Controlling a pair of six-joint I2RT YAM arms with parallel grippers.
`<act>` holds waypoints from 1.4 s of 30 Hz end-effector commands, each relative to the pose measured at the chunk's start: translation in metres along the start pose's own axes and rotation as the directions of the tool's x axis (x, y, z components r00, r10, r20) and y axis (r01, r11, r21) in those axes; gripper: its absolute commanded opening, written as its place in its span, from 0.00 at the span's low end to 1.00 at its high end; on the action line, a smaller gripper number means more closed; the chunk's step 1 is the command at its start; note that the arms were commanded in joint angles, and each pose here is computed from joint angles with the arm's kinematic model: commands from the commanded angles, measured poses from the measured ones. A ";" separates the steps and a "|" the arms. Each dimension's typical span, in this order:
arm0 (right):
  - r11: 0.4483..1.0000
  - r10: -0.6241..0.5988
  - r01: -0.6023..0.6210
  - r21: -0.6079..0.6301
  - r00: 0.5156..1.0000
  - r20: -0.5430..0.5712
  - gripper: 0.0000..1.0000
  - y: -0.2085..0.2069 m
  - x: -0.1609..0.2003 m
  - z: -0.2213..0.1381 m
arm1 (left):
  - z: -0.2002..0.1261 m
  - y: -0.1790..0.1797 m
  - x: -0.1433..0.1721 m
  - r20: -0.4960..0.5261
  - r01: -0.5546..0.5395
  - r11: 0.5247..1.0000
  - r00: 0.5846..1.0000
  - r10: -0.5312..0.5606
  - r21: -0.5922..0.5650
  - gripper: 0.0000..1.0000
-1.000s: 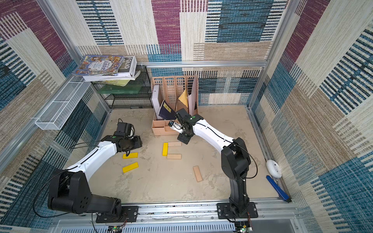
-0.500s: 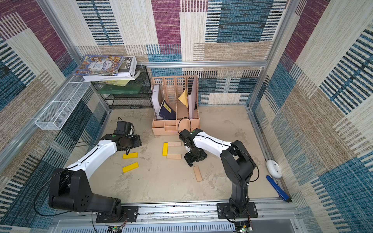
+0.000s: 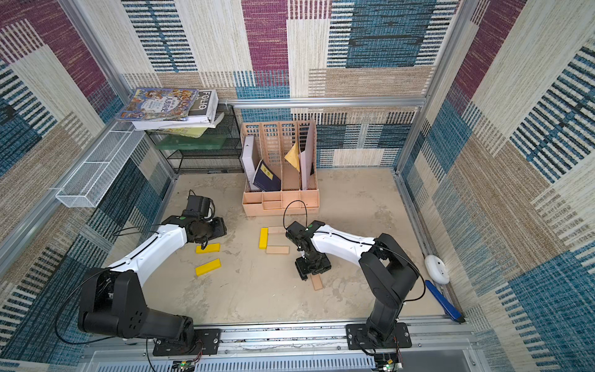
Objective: Assemble the number 6 with building blocks
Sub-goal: Pick up the building block from the center of the board, then assemble the building block at the center of the board.
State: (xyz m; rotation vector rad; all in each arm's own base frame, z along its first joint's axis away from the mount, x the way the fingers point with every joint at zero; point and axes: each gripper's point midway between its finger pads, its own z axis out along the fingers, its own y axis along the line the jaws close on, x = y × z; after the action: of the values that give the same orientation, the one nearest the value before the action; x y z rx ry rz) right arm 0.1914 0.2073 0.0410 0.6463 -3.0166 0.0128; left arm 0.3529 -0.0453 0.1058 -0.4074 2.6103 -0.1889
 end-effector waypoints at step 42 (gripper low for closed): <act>0.981 0.125 -0.108 -0.163 0.987 0.099 0.00 0.062 -0.058 -0.018 | -0.010 0.004 0.017 0.028 0.021 0.999 0.999 -0.021 0.026 0.63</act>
State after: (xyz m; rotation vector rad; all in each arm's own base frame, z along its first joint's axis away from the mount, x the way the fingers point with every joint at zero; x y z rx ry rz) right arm 0.2170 0.2824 0.0530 0.4876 -3.1086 -0.2411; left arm 0.3284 -0.0446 0.1025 -0.4452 2.5889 -0.2149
